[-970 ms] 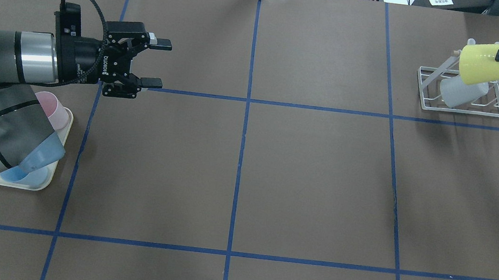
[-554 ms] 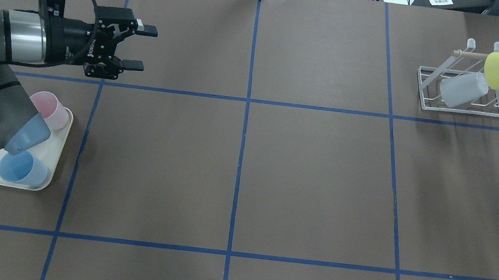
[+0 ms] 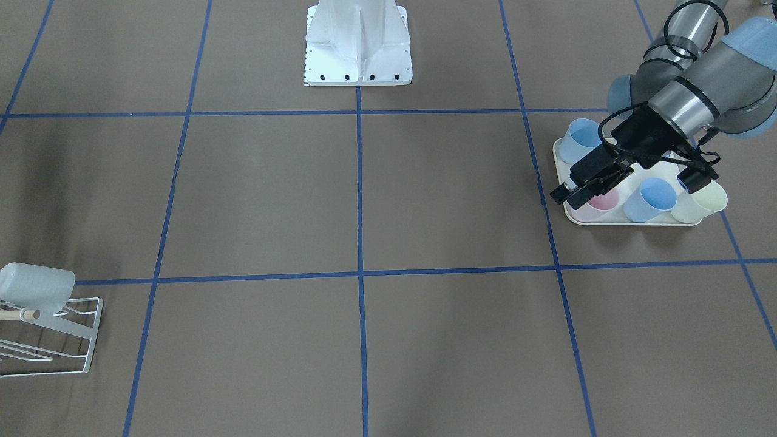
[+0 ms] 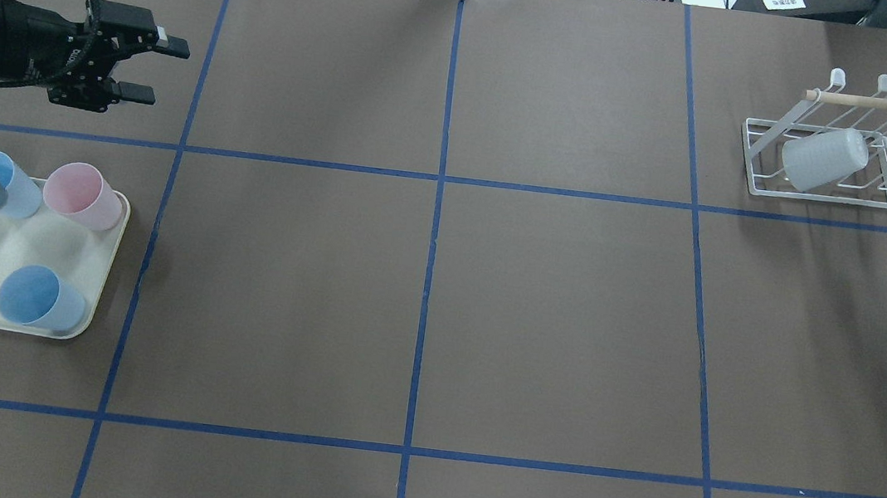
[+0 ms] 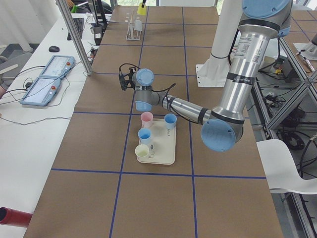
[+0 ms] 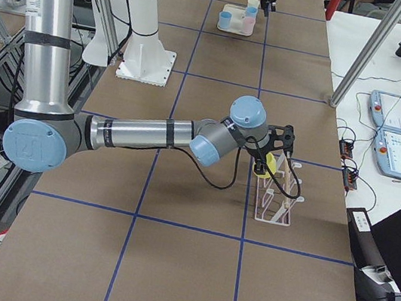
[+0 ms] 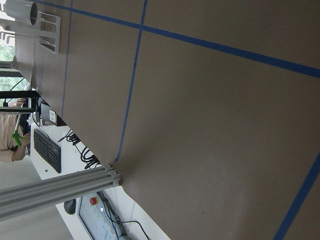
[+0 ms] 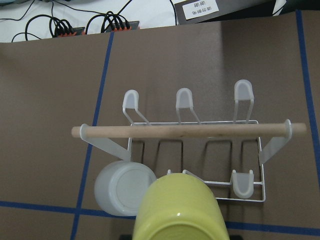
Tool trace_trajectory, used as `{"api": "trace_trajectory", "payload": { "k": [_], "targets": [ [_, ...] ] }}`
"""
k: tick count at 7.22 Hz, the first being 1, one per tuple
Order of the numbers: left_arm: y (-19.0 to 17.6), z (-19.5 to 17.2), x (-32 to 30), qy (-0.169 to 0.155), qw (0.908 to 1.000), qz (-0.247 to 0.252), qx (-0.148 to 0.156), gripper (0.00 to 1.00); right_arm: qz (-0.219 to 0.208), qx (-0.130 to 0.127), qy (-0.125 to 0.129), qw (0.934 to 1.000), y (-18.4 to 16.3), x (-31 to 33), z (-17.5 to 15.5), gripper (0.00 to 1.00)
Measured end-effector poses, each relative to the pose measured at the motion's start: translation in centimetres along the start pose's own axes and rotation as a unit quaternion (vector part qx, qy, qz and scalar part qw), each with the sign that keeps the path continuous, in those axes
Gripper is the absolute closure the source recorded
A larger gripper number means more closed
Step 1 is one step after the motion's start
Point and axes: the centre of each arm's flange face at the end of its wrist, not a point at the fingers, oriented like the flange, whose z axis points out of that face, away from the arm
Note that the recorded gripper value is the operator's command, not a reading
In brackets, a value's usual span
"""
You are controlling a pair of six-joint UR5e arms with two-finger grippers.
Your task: Transfer IKEA cup to right arm and place on rack
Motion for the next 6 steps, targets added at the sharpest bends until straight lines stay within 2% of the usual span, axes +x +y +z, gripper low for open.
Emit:
{"api": "trace_trajectory", "payload": {
  "k": [2, 6],
  "targets": [
    [0.0, 0.0, -0.4, -0.003, 1.0, -0.001, 0.0, 0.0, -0.007, -0.014, 0.009, 0.9998, -1.1, 1.0, 2.1, 0.81],
    [0.0, 0.1, -0.5, -0.004, 1.0, -0.001, 0.001, 0.0, -0.013, -0.019, 0.012, 0.9997, -2.8, 0.5, 3.8, 0.81]
  ]
}}
